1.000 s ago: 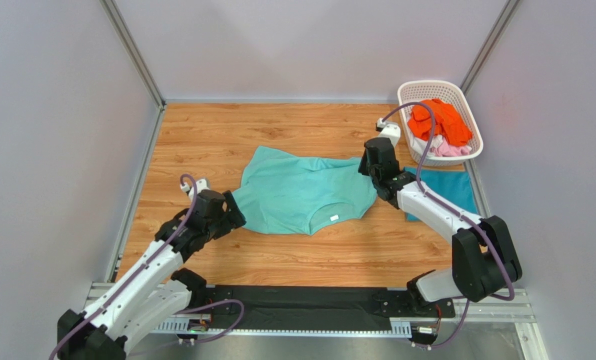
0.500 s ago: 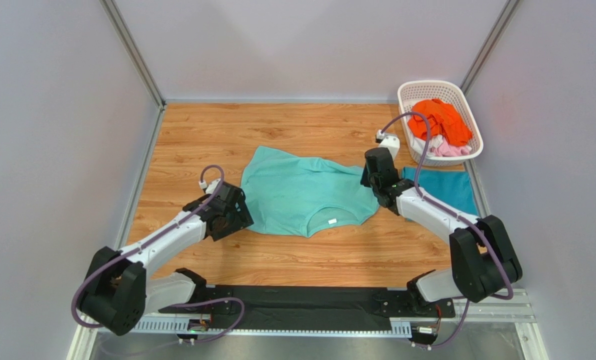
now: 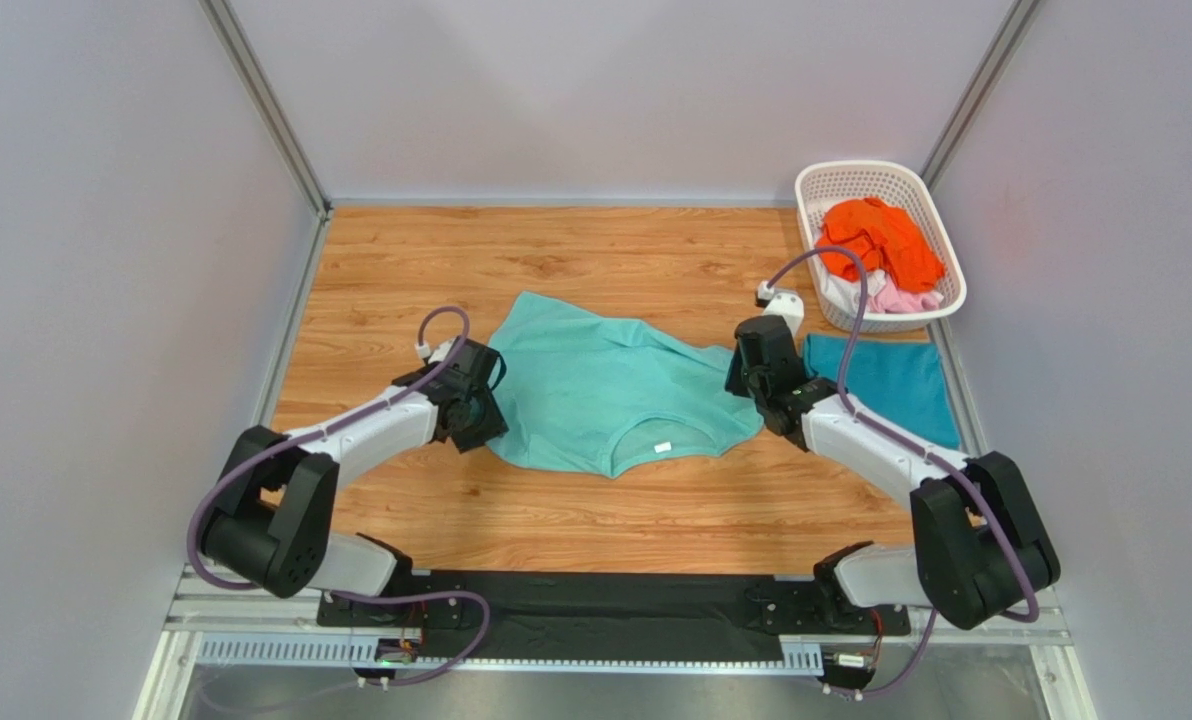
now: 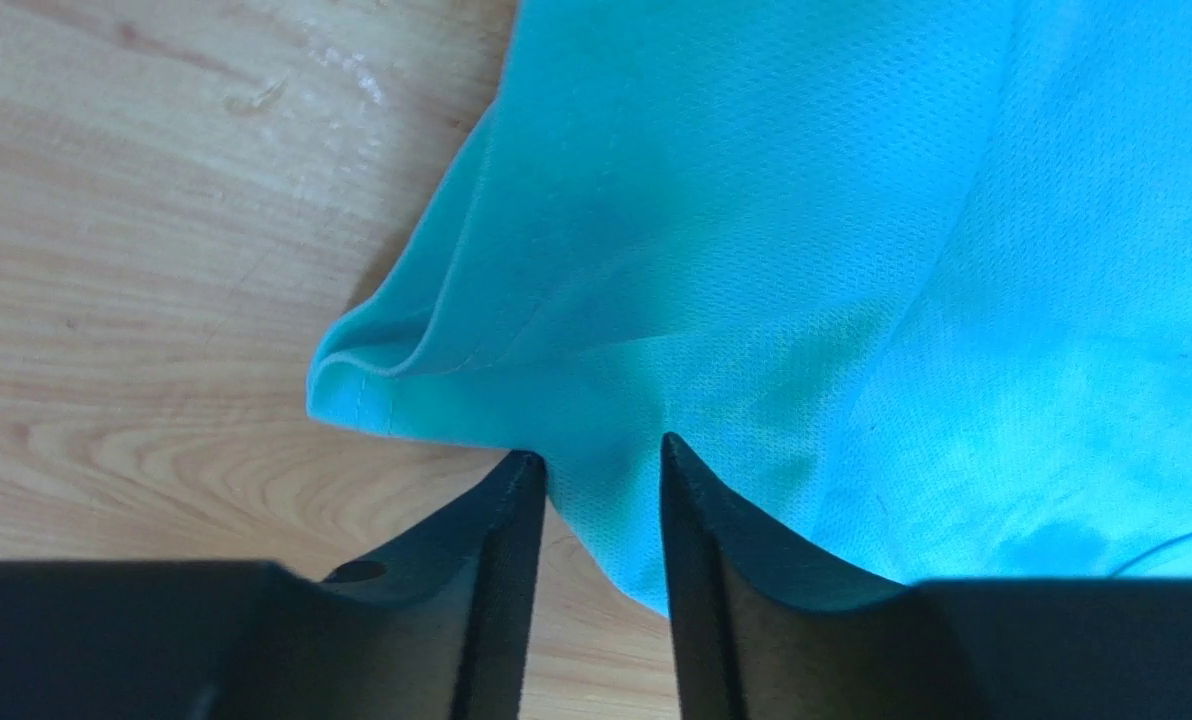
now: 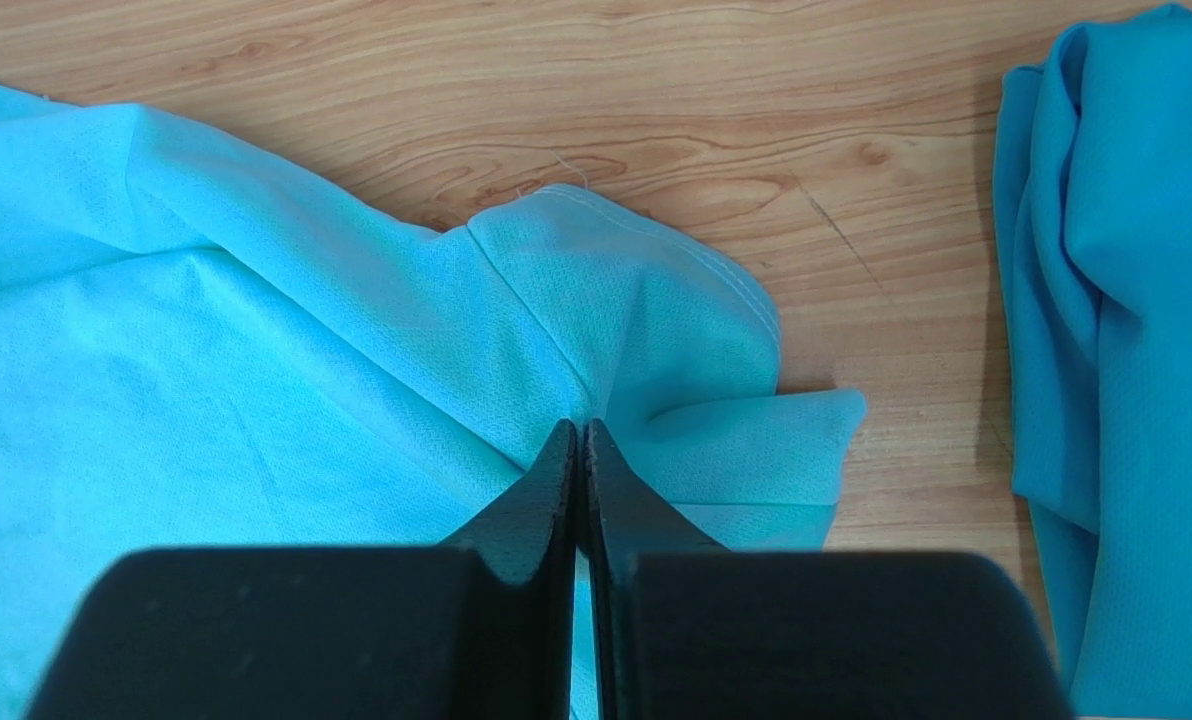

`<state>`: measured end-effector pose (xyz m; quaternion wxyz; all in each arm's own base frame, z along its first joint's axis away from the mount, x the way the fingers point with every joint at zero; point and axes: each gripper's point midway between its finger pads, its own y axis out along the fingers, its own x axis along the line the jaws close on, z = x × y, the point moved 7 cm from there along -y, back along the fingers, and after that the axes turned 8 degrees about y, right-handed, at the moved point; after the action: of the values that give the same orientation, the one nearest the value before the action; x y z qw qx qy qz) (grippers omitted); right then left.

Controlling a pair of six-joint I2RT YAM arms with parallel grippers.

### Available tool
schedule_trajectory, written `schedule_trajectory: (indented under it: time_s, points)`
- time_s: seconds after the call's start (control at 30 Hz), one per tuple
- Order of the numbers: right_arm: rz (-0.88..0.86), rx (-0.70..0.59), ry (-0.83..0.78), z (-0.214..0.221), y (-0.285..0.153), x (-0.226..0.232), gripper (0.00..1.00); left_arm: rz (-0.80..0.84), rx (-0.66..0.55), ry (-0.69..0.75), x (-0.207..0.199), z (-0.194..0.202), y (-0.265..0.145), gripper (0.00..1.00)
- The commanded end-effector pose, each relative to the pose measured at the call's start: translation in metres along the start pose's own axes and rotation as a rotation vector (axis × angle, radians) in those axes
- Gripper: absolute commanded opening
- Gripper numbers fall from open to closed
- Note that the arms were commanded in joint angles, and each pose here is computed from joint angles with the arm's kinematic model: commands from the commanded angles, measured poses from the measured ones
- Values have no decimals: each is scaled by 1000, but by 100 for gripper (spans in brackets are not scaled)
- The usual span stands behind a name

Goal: Fold and stack the t-shirts
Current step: Flatten the tshirt out

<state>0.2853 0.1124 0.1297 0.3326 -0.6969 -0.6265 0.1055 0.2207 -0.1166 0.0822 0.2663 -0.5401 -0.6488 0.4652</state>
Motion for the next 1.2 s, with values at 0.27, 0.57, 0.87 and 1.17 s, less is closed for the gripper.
schedule_trajectory:
  time_s: [0.27, 0.57, 0.87, 1.17]
  points:
    - [-75, -46, -43, -14, -31, 0, 0, 95, -32, 47, -19, -21, -13, 0]
    - [-264, -162, 9, -47, -123, 9, 0, 385, -238, 0, -13, -25, -121, 0]
    - [-597, -261, 43, -87, -235, 17, 0, 757, -539, -18, 3, -28, -263, 0]
    - [-724, -412, 47, -143, -300, 29, 0, 849, -681, 80, -8, -62, -347, 0]
